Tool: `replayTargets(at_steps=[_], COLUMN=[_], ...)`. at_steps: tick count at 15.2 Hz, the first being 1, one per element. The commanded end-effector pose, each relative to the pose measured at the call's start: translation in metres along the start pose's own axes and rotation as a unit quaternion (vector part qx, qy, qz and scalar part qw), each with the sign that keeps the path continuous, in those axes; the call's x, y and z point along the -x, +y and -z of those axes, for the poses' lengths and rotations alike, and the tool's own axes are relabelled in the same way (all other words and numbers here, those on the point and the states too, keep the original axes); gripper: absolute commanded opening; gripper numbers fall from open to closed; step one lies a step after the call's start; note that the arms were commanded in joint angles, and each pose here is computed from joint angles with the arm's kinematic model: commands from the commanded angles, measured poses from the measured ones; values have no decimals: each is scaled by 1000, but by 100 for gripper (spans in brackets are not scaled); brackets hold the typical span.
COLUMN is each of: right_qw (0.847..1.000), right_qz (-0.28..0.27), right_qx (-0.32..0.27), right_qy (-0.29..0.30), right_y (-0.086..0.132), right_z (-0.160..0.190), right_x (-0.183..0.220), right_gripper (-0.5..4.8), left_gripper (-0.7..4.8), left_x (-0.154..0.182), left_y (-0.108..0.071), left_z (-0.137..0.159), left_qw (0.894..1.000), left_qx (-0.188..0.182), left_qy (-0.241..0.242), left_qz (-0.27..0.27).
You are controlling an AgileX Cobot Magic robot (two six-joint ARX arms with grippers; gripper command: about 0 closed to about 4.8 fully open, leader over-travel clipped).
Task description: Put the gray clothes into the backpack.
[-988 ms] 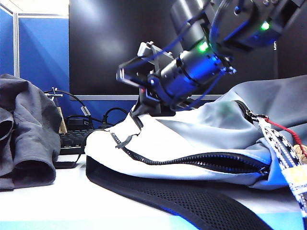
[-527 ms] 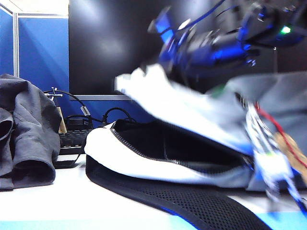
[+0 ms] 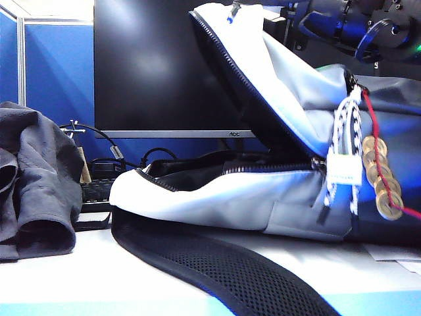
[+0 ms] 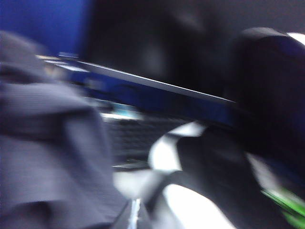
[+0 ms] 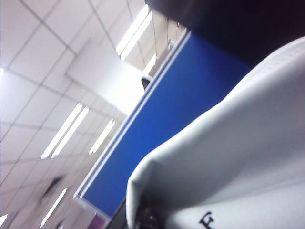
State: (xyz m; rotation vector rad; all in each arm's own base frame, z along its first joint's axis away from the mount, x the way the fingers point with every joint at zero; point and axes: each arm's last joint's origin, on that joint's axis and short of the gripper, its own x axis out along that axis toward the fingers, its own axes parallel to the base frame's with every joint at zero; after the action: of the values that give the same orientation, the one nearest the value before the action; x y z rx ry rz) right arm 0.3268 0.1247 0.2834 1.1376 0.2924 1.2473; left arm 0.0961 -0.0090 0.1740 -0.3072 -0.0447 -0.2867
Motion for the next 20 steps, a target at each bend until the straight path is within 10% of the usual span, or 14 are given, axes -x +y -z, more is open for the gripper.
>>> replayTargets(at_steps=[1, 3, 7, 9, 13, 20], right_qw=[999, 999, 999, 999, 999, 998], right_qz=[-36, -36, -36, -36, -36, -37], right_qx=[32, 32, 32, 33, 33, 33], right_qy=[12, 15, 15, 14, 14, 25], right_y=[14, 14, 14, 14, 14, 14], right_z=[-2, -1, -1, -1, -1, 0], right_x=[-2, -2, -3, -3, -3, -3], right_gripper=[-5, -5, -5, -5, -5, -5], left_gripper=[472, 479, 479, 479, 479, 479], left_x=[1, 2, -1, -10, -75, -194], left_y=[9, 9, -3, -10, 6, 53], left_z=[2, -3, -27, -48, -67, -39], left_qw=[991, 984, 991, 998, 981, 950], left_qx=[18, 26, 28, 33, -113, -101], left_qy=[-20, -61, -121, -47, 75, 213], left_qz=[-132, -163, -43, -36, -136, -206])
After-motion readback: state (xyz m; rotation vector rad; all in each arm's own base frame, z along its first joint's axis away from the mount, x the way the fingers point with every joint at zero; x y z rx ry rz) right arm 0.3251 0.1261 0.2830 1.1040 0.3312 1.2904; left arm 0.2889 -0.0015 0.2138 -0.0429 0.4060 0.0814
